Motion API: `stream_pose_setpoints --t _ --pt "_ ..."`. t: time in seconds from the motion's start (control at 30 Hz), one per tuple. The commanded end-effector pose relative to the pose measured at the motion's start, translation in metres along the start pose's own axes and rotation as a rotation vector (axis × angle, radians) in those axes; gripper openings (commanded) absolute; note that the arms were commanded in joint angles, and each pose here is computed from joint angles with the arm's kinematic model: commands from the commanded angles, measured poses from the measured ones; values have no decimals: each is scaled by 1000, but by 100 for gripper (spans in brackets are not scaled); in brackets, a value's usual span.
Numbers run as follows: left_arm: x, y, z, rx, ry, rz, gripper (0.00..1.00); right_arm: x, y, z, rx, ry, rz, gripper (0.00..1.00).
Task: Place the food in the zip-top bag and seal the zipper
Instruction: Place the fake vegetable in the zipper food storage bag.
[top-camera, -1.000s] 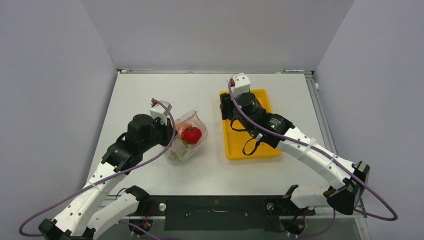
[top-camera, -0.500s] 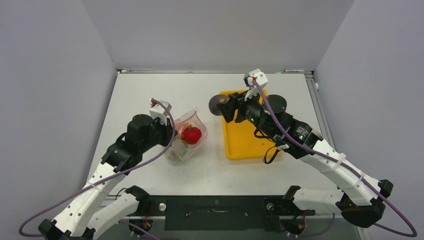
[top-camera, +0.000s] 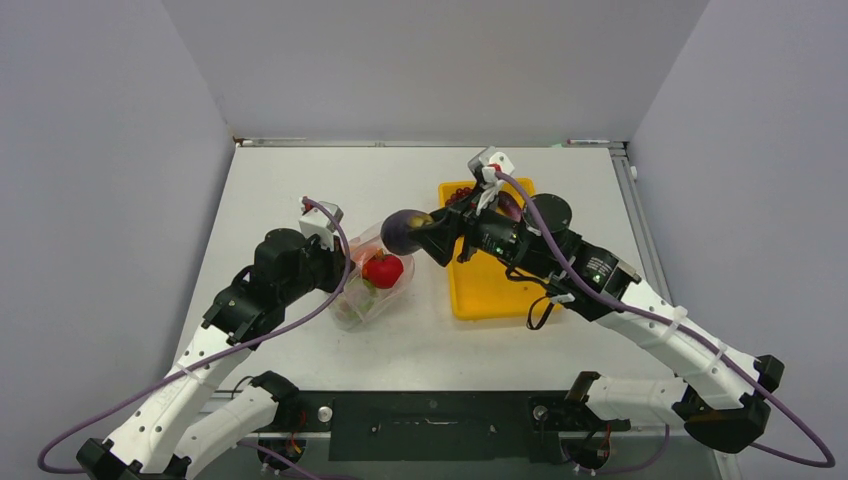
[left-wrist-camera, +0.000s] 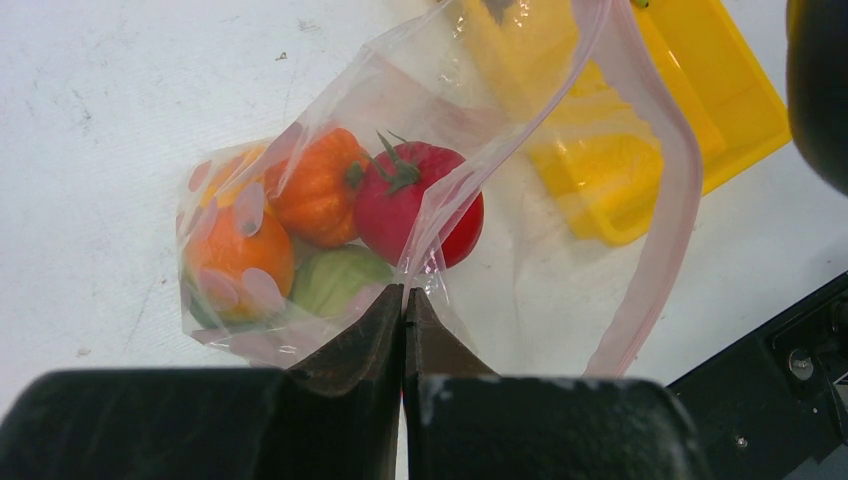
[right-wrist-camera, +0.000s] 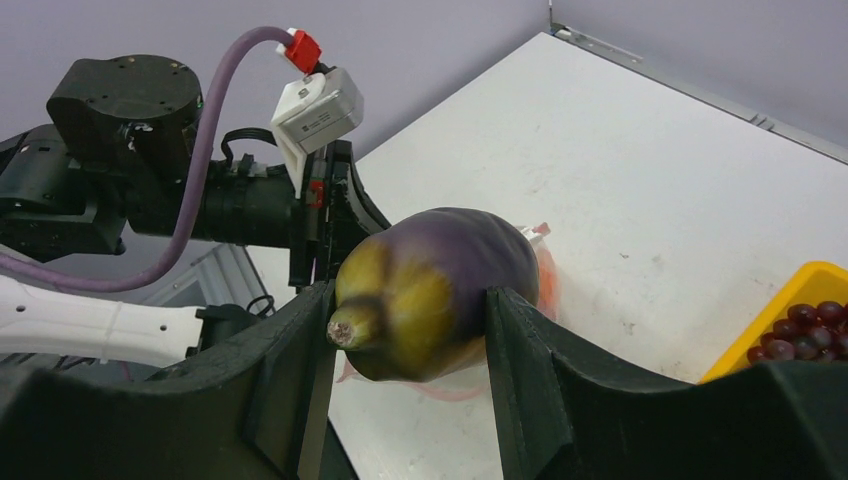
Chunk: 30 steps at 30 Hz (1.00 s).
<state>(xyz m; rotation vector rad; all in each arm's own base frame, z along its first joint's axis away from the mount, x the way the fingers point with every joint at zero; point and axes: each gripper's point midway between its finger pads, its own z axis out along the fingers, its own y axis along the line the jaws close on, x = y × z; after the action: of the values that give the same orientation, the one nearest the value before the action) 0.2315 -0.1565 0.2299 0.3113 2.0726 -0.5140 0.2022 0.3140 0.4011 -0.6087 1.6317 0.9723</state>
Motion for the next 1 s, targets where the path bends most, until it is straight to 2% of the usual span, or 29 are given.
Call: stream_pose_setpoints --t 0.0,0.5,0.97 --pt "-10 -1 -5 -2 -32 6 0 1 20 9 -87 -8 1 16" --pt "-22 -6 -17 25 -108 11 0 78 30 57 -62 163 -55 16" --pt "-26 -14 -22 74 -136 20 0 106 13 88 12 100 -22 16"
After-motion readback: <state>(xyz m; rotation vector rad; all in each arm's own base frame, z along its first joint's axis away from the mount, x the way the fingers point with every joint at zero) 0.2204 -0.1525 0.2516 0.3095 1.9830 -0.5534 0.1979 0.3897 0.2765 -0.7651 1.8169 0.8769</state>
